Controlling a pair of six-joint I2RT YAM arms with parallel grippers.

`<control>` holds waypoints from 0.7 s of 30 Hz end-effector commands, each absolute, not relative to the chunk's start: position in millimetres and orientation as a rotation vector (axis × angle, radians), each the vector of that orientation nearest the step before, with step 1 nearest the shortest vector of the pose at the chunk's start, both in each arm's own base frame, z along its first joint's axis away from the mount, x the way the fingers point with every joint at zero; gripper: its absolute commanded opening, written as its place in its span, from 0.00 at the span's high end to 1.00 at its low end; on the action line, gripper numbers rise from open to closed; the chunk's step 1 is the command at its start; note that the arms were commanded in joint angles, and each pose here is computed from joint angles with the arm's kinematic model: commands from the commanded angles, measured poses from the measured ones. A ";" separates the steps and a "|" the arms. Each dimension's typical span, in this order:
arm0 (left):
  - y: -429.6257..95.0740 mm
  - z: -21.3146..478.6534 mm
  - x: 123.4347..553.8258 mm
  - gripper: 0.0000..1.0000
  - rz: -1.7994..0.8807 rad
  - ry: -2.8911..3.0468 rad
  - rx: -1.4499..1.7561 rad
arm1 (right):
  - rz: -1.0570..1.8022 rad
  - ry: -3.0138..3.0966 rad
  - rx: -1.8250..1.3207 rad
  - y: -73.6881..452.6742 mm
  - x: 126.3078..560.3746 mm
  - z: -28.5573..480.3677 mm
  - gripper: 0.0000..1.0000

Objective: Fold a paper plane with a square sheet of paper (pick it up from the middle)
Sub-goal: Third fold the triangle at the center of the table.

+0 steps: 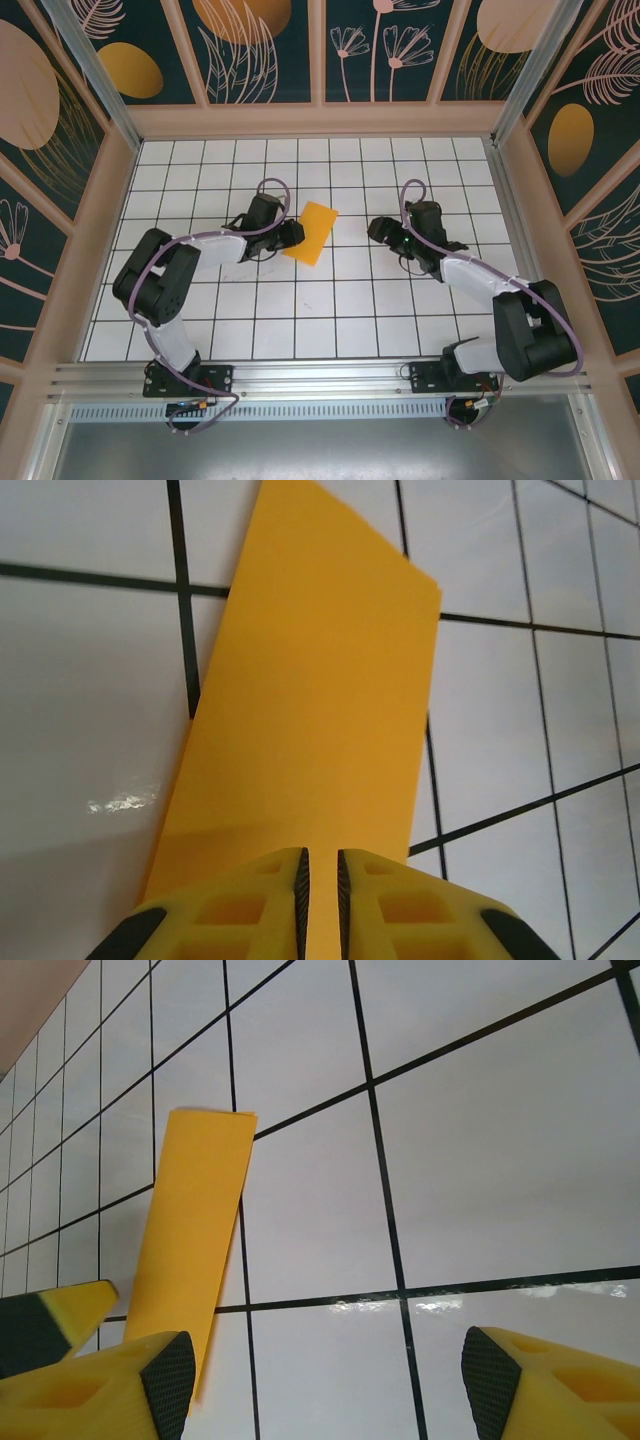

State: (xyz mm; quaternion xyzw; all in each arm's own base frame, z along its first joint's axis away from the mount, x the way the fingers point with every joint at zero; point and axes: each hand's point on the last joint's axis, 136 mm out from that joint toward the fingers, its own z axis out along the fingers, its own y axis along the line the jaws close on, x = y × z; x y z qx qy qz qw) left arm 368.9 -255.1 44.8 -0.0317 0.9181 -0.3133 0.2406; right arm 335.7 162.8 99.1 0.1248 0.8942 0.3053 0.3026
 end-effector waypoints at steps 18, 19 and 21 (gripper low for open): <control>-272.6 24.1 341.0 0.81 -1.133 2.547 -0.122 | 0.828 2.348 0.288 174.4 346.2 111.7 0.27; -276.0 25.6 338.8 0.80 -1.154 2.549 -0.115 | 0.828 2.349 0.289 174.3 346.1 111.4 0.27; -285.7 28.4 332.6 0.80 -1.195 2.558 -0.089 | 0.826 2.354 0.289 174.4 345.2 110.4 0.27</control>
